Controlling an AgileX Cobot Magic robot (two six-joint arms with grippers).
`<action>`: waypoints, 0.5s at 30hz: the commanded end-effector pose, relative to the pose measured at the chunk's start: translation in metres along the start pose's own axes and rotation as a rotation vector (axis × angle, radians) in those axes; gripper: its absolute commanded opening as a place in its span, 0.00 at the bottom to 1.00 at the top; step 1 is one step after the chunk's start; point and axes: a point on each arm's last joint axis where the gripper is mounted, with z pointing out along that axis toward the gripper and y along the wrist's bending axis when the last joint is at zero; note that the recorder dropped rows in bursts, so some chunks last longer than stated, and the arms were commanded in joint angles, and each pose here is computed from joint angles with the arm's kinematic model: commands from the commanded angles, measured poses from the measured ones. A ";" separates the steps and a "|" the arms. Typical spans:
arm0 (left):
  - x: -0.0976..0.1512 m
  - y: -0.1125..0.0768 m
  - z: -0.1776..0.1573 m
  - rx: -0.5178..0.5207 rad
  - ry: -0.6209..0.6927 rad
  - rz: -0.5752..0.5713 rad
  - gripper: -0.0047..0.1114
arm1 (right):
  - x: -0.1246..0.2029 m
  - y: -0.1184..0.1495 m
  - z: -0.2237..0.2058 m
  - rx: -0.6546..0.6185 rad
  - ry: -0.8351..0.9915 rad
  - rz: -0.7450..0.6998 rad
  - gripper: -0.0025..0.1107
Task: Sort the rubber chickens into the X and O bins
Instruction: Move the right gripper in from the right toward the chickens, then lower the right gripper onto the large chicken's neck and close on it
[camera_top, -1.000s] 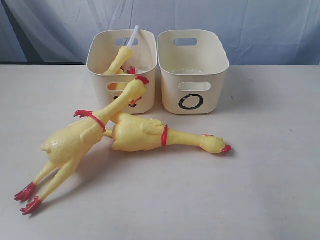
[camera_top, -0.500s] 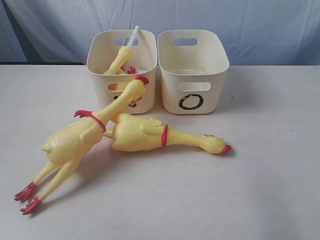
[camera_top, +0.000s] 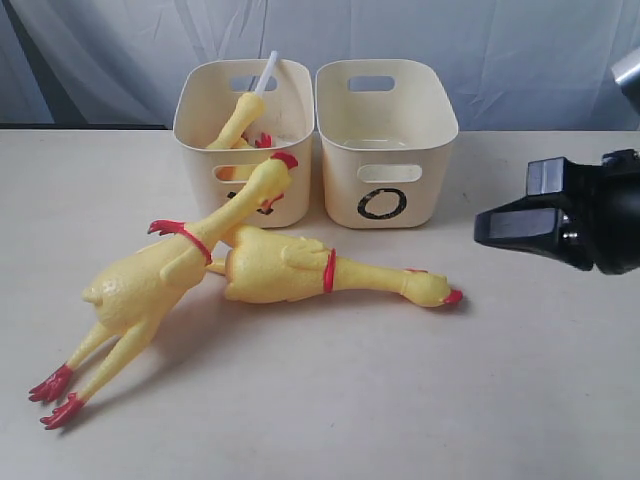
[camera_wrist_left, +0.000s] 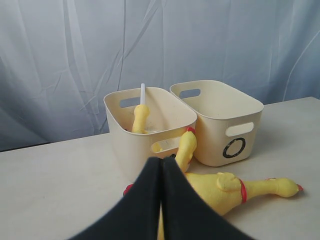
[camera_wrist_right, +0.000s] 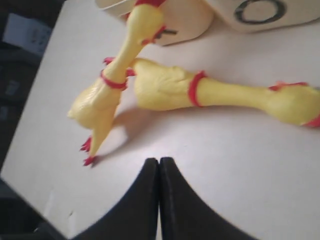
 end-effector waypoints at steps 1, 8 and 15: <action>0.000 0.000 -0.001 0.002 -0.010 -0.005 0.04 | -0.003 0.004 0.012 -0.191 0.053 0.058 0.01; 0.000 0.000 -0.001 0.002 -0.010 -0.005 0.04 | -0.008 0.014 0.033 -0.334 0.009 0.032 0.01; 0.000 0.000 -0.001 0.002 -0.010 -0.005 0.04 | 0.004 0.038 0.075 -0.270 -0.013 0.019 0.01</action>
